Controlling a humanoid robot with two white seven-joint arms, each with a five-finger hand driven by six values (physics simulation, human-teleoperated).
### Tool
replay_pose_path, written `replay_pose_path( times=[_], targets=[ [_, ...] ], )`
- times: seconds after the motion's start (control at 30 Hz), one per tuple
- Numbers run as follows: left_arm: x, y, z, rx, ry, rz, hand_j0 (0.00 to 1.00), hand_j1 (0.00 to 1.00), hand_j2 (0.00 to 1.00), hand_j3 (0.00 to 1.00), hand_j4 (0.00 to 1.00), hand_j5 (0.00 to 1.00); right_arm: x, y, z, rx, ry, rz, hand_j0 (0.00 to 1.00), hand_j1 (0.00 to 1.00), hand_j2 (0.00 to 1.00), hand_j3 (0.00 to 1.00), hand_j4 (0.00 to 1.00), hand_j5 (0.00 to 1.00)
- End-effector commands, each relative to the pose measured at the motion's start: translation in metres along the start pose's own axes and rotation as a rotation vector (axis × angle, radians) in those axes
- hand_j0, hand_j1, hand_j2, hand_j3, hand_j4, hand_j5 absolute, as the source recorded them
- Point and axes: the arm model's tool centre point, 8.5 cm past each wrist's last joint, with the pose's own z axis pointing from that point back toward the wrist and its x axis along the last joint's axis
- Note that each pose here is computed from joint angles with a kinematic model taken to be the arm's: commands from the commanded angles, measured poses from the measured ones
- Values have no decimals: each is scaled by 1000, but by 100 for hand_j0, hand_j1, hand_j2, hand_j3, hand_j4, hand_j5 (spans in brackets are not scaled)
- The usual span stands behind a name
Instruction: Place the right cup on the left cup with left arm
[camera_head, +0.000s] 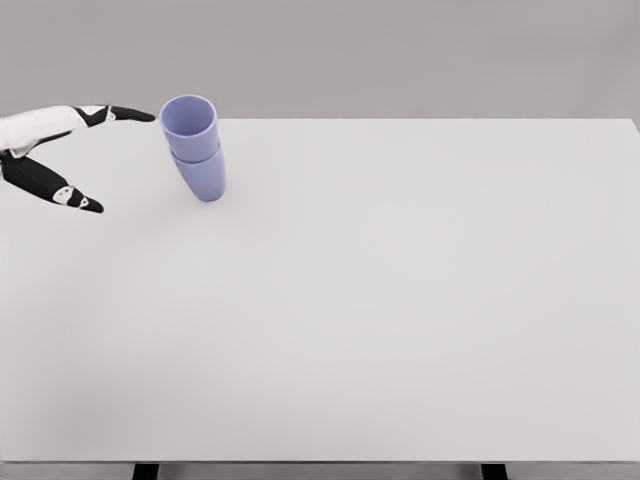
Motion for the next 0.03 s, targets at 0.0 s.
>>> replay_pose_path(
  times=[0.0],
  targets=[
    [1,-4,-9,0,-21,14,100,100,100,100,100,100,-1,0,0,0,0,0,100,100,100,100,100,100]
  ],
)
